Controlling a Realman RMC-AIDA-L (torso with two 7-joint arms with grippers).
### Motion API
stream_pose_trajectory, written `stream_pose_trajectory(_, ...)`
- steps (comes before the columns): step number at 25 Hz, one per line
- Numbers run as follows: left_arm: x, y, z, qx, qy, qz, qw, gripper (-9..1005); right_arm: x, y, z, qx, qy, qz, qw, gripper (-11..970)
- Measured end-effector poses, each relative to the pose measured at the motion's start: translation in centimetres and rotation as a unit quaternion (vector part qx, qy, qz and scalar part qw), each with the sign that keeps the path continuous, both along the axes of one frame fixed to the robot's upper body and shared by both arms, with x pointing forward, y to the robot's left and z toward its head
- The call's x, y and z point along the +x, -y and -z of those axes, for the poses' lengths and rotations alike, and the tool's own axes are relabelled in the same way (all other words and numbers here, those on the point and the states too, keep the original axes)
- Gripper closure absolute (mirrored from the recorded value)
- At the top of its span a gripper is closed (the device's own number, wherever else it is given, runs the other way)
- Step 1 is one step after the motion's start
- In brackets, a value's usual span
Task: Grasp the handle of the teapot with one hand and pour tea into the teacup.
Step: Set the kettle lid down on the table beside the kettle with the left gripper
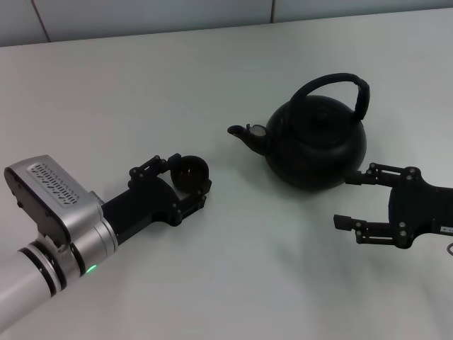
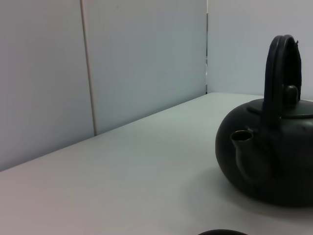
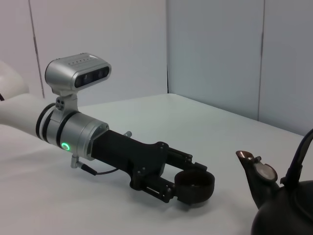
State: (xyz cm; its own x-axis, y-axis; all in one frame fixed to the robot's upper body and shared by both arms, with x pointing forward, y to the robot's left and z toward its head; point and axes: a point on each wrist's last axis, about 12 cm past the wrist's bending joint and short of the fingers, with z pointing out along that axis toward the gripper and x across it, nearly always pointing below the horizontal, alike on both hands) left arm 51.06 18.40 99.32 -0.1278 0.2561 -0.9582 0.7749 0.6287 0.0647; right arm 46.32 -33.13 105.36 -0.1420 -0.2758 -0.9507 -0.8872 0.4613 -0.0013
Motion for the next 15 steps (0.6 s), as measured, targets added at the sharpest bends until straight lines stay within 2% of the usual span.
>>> stream_pose_trajectory(15,-0.05,0.18,0.02,-0.008,-0.006,-0.01,1.0,213,-0.13,0.09,0.03,0.0,-0.001,0.001,1.0,197)
